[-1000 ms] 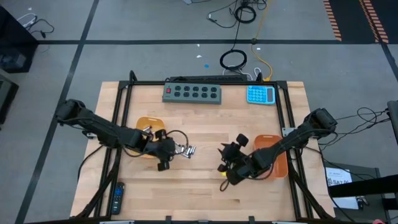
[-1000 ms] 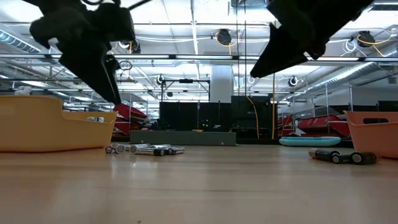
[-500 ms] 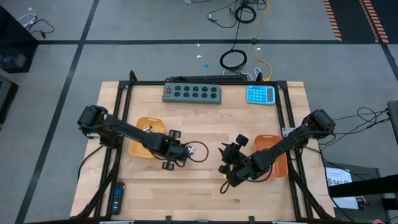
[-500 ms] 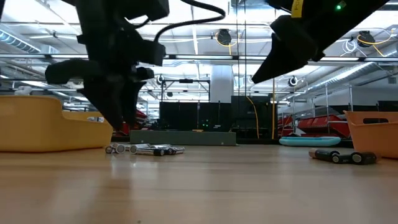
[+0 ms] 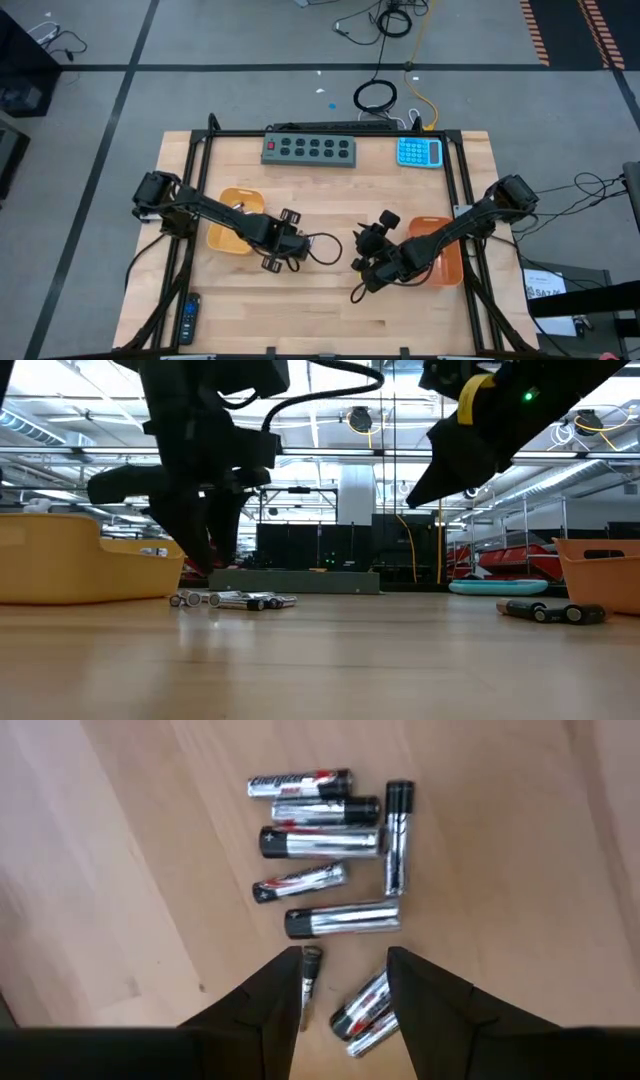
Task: Sort batteries
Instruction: Put the silver battery into the yellow bin
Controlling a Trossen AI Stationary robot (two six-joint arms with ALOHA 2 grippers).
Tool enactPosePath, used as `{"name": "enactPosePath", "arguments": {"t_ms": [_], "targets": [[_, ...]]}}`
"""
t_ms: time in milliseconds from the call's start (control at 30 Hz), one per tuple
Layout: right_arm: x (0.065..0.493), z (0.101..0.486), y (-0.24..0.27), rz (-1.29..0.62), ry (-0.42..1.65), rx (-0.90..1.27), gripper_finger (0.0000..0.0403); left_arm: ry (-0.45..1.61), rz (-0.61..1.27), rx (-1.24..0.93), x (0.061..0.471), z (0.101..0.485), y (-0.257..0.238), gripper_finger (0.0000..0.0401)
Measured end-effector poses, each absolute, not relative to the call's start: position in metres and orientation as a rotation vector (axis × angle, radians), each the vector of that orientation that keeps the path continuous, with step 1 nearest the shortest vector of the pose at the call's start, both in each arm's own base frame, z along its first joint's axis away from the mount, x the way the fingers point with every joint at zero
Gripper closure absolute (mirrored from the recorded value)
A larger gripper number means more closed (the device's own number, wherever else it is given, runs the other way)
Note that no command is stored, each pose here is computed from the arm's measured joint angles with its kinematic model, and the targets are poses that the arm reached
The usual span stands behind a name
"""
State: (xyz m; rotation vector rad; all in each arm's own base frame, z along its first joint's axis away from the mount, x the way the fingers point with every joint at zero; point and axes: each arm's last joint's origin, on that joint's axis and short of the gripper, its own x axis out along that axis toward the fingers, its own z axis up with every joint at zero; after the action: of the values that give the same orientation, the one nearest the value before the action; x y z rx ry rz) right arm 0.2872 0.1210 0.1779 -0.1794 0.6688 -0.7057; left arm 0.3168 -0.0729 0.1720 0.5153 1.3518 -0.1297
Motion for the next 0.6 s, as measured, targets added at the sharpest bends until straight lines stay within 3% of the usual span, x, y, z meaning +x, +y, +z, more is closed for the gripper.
{"name": "enactPosePath", "arguments": {"t_ms": [100, 267, 600], "targets": [[0.286, 0.176, 0.120, -0.706, 0.675, -0.183, 0.0296, 1.354, -0.111, 0.495, 0.319, 0.169, -0.069, 0.0242], [0.285, 0.175, 0.120, -0.705, 0.676, -0.179, 0.0296, 1.369, -0.047, 0.199, 0.328, 0.165, -0.060, 0.0242], [0.285, 0.175, 0.120, -0.706, 0.679, -0.183, 0.0296, 1.366, 0.045, -0.021, 0.331, 0.168, -0.064, 0.0242]]}}
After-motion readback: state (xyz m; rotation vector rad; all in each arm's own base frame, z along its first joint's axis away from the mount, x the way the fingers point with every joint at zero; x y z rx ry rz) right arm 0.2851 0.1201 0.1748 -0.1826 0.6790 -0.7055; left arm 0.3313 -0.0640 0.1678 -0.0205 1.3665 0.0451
